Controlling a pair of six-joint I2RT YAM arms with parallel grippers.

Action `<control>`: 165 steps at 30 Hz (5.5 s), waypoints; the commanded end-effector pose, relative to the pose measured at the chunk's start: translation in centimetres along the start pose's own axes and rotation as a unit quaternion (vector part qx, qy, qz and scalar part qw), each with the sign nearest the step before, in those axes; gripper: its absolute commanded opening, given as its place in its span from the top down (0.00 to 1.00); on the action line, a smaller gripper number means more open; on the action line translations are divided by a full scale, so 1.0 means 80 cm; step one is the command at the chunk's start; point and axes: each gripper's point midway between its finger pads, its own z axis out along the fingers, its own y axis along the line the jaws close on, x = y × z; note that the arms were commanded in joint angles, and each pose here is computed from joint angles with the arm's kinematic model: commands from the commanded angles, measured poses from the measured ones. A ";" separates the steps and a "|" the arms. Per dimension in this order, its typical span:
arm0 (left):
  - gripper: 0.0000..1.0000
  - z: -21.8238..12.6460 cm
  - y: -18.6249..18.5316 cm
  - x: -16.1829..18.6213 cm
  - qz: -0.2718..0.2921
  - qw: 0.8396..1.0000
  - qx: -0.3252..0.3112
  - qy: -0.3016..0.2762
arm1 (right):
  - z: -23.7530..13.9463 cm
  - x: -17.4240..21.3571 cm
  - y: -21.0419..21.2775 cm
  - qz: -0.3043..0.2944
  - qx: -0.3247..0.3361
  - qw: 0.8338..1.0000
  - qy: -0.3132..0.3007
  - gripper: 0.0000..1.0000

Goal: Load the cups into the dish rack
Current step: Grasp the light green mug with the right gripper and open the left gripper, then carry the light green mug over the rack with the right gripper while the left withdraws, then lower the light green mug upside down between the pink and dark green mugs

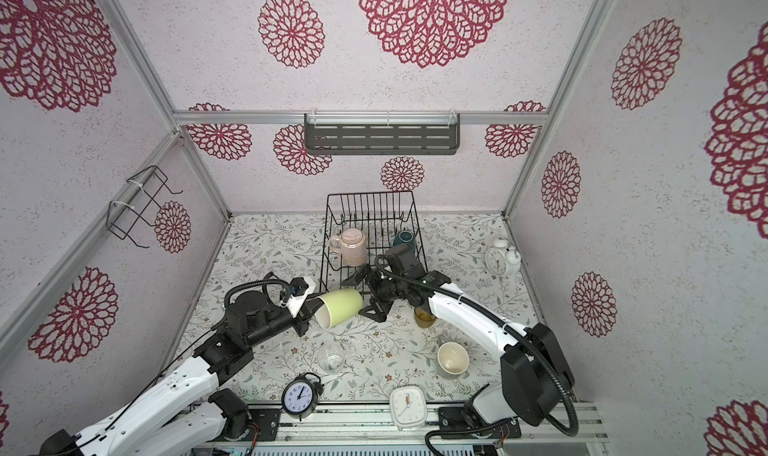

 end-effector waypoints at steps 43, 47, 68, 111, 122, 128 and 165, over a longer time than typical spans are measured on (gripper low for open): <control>0.45 0.003 0.025 -0.040 0.022 0.987 -0.051 -0.150 | -0.027 -0.053 0.054 -0.090 -0.017 0.988 -0.124 0.40; 0.43 -0.004 0.023 -0.033 0.022 0.988 -0.053 -0.141 | -0.059 -0.083 0.060 -0.121 0.004 0.975 -0.188 0.41; 0.03 -0.058 0.129 0.057 -0.216 0.929 -0.292 -0.071 | -0.124 -0.231 0.109 -0.427 0.176 0.779 -0.424 0.48; 0.03 -0.055 0.206 0.154 -0.314 0.860 -0.399 0.049 | -0.028 -0.370 0.106 -0.479 0.256 0.679 -0.494 0.49; 0.03 -0.034 0.214 0.165 -0.324 0.858 -0.388 0.088 | -0.018 -0.376 0.087 -0.475 0.269 0.684 -0.484 0.39; 0.03 -0.035 0.215 0.166 -0.326 0.857 -0.389 0.087 | -0.018 -0.377 0.072 -0.469 0.272 0.685 -0.486 0.35; 0.03 -0.038 0.218 0.170 -0.336 0.854 -0.388 0.083 | -0.040 -0.353 0.097 -0.473 0.257 0.690 -0.484 0.07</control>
